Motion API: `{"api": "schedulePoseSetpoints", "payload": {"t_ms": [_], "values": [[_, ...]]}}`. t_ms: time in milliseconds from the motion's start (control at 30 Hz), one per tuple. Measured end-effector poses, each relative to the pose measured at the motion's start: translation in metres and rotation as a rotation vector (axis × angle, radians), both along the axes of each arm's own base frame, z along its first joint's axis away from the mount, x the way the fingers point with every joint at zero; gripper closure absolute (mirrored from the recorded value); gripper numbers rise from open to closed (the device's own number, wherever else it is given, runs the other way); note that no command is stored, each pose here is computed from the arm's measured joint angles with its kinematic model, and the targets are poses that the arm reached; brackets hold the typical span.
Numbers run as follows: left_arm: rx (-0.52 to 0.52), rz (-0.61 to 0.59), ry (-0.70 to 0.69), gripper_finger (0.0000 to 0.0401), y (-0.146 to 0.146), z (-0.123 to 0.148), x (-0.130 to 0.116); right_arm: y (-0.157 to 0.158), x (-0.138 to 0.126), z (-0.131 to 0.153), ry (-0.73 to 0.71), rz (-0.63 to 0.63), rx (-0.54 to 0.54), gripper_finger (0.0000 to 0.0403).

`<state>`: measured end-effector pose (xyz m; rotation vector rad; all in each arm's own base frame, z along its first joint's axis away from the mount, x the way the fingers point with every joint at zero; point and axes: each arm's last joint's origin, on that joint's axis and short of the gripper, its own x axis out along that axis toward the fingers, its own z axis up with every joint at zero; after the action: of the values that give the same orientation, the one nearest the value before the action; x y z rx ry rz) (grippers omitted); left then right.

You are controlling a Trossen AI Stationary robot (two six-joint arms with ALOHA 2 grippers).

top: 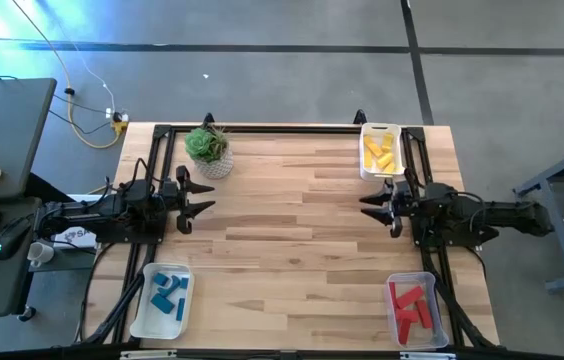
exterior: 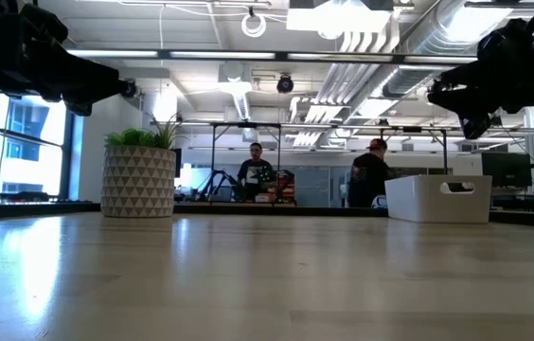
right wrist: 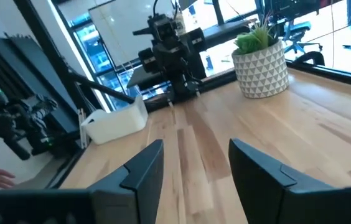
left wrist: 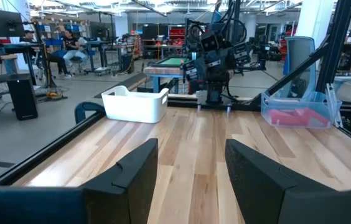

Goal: Sort & place blocks by color
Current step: Return to Home Position

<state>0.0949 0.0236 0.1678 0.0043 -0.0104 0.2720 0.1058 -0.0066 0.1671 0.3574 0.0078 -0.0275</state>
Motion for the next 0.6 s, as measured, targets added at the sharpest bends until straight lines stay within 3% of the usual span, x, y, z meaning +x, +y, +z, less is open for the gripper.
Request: {"api": "schedulePoseSetpoints", "payload": {"t_ms": [267, 600], "values": [[0.000, 0.000, 0.000, 0.0227, 0.0000, 0.0000, 0.0000, 0.0001, -0.0050, -0.0030, 0.022, 0.005, -0.040, 0.0236], [0.000, 0.000, 0.000, 0.0227, 0.0000, 0.0000, 0.0000, -0.0019, -0.0052, -0.0037, 0.029, -0.065, 0.002, 0.0236]]}}
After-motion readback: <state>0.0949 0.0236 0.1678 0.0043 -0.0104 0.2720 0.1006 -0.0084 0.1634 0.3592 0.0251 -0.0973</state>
